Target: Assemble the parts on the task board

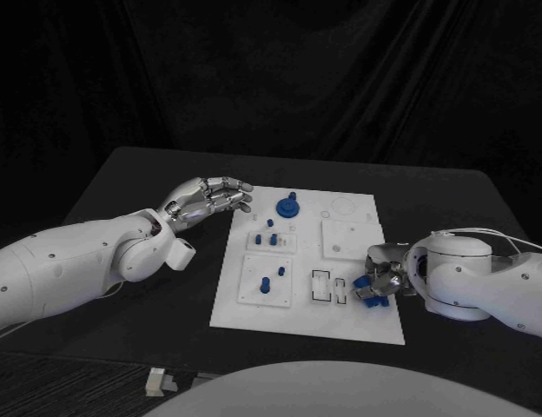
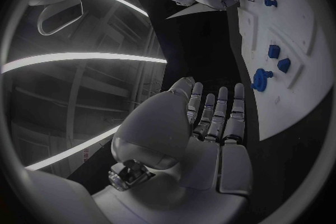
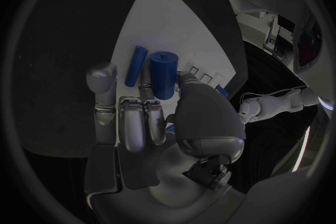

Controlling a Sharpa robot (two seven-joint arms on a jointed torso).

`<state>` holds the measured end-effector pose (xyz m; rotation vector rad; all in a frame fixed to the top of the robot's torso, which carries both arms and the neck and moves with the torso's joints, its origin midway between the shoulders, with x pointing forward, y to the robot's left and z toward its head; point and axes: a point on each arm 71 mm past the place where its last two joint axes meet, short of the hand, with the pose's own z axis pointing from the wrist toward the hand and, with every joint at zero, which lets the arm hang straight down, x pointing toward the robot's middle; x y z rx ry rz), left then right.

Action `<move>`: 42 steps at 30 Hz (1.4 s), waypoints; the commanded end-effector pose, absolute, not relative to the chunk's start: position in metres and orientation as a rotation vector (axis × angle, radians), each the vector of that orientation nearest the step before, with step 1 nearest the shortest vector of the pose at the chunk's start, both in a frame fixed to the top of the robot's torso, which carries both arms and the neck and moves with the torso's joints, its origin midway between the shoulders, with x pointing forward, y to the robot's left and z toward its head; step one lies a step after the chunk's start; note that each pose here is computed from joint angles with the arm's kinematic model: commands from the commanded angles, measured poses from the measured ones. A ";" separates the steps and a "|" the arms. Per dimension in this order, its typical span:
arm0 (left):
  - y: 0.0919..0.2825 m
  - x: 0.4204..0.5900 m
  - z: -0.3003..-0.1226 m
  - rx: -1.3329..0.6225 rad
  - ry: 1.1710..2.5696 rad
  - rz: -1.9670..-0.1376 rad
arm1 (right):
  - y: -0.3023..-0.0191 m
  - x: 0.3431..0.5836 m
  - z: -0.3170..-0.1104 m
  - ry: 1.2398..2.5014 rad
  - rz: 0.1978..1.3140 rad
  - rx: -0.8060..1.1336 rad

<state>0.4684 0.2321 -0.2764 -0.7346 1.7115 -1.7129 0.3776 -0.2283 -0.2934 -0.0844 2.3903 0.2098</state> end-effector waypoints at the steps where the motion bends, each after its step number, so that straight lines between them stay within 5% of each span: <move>1: 0.230 0.467 -0.277 -0.736 1.715 -1.735 | -0.224 0.375 -0.294 2.360 0.354 0.062; 9: 0.232 0.467 -0.277 -0.739 1.715 -1.726 | -0.225 0.369 -0.279 2.272 0.544 0.400; 16: 0.231 0.467 -0.277 -0.741 1.718 -1.723 | -0.223 0.371 -0.261 2.267 0.605 0.572; 42: 0.226 0.467 -0.278 -0.738 1.730 -1.733 | -0.205 0.376 -0.284 2.407 0.536 0.509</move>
